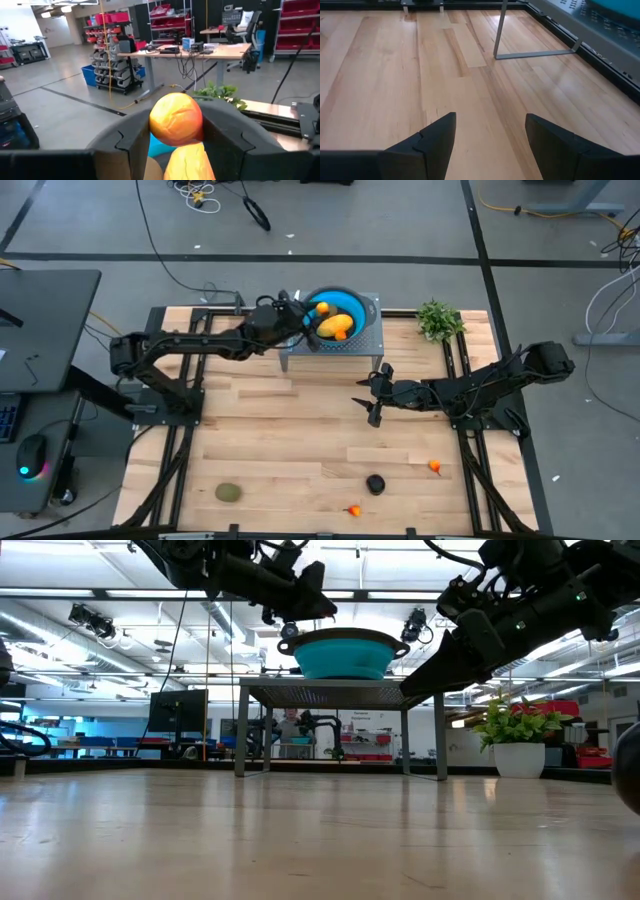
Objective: Pick & Place Fruit
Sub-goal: Put the orange pear into the blue strainer bowl, then put the brown kiwi into the blue strainer bowl
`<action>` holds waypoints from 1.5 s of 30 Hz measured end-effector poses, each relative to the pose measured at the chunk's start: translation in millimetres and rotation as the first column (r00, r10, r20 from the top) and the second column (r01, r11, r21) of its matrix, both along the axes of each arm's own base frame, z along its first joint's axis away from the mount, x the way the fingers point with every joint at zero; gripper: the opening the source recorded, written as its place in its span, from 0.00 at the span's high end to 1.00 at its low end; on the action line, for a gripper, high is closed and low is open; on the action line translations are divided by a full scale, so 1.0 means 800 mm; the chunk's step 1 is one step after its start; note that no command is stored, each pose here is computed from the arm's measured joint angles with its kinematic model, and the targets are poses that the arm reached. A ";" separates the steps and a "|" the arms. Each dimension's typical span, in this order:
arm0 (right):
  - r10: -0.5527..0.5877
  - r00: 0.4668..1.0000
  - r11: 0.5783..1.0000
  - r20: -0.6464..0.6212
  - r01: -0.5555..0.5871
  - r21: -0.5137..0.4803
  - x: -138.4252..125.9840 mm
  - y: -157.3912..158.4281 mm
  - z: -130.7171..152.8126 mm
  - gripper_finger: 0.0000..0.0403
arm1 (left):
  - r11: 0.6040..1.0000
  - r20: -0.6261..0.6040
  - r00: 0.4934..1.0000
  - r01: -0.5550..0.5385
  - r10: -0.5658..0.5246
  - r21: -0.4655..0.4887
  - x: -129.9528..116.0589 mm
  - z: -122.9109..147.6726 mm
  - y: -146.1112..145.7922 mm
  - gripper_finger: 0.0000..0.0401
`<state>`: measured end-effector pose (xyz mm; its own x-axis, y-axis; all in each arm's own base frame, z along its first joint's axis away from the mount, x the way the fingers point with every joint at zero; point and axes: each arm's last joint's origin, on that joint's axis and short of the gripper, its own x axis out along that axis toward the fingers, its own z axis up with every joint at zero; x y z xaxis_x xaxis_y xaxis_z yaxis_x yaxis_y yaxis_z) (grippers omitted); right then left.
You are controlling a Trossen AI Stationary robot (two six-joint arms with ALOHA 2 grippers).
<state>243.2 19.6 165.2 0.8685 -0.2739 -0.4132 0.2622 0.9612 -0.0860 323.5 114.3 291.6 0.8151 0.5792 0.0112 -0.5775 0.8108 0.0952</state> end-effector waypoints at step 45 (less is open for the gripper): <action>-0.007 1.000 0.999 0.004 0.007 0.032 0.000 0.000 -0.001 0.38 | 0.948 -0.177 0.944 0.242 -0.279 -0.205 -0.074 0.048 -0.107 0.36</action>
<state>243.0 19.8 164.8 0.8683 -0.2668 -0.4182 0.2695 0.9615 -0.0538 264.2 28.8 330.3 0.9120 0.3235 -0.2522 -0.3273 0.9445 0.0281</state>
